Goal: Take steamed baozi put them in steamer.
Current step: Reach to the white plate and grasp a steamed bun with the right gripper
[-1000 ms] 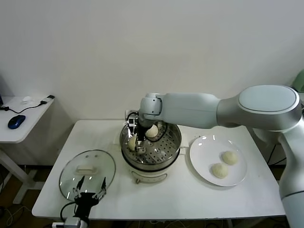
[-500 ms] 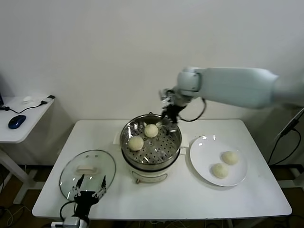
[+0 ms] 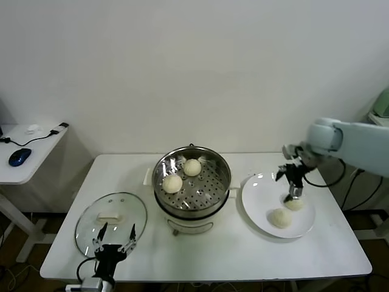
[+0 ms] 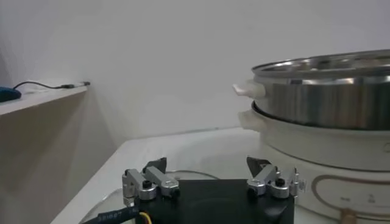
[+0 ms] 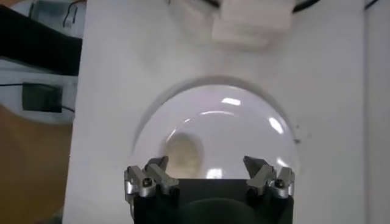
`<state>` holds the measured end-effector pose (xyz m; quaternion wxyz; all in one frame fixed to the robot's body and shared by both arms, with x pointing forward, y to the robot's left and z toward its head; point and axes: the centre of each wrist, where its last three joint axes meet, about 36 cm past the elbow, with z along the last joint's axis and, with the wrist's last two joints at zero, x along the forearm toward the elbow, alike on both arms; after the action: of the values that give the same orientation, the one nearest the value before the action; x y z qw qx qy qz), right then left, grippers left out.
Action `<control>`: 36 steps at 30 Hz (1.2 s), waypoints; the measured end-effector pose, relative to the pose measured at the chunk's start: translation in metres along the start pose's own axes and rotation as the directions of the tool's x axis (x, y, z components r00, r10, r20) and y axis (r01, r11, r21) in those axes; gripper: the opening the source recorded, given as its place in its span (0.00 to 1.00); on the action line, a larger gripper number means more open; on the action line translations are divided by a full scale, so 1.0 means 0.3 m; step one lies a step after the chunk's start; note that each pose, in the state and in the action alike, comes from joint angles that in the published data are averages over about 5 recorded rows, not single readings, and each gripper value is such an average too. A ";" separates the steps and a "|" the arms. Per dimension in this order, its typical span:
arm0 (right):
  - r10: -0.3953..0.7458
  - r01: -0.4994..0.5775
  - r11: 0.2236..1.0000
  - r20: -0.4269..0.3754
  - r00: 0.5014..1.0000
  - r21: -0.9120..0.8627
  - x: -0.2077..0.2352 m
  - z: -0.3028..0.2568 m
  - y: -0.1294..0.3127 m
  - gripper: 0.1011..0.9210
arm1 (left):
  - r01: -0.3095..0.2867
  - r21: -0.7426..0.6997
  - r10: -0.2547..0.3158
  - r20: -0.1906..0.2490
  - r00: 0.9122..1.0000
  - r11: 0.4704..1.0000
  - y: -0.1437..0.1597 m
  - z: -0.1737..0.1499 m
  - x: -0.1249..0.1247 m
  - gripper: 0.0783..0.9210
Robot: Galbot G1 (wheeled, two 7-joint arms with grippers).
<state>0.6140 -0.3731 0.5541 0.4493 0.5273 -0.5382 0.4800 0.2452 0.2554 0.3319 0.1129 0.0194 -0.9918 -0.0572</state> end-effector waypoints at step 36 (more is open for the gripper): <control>0.012 -0.012 0.999 -0.008 1.000 -0.049 -0.252 0.029 0.016 0.70 | 0.006 -0.004 -0.006 -0.015 1.000 1.000 0.004 0.009 0.006 0.88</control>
<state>0.6124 -0.3715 0.4779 0.4614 0.5108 -0.5513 0.4714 0.2428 0.2569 0.3299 0.1201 0.0227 -0.9907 -0.0591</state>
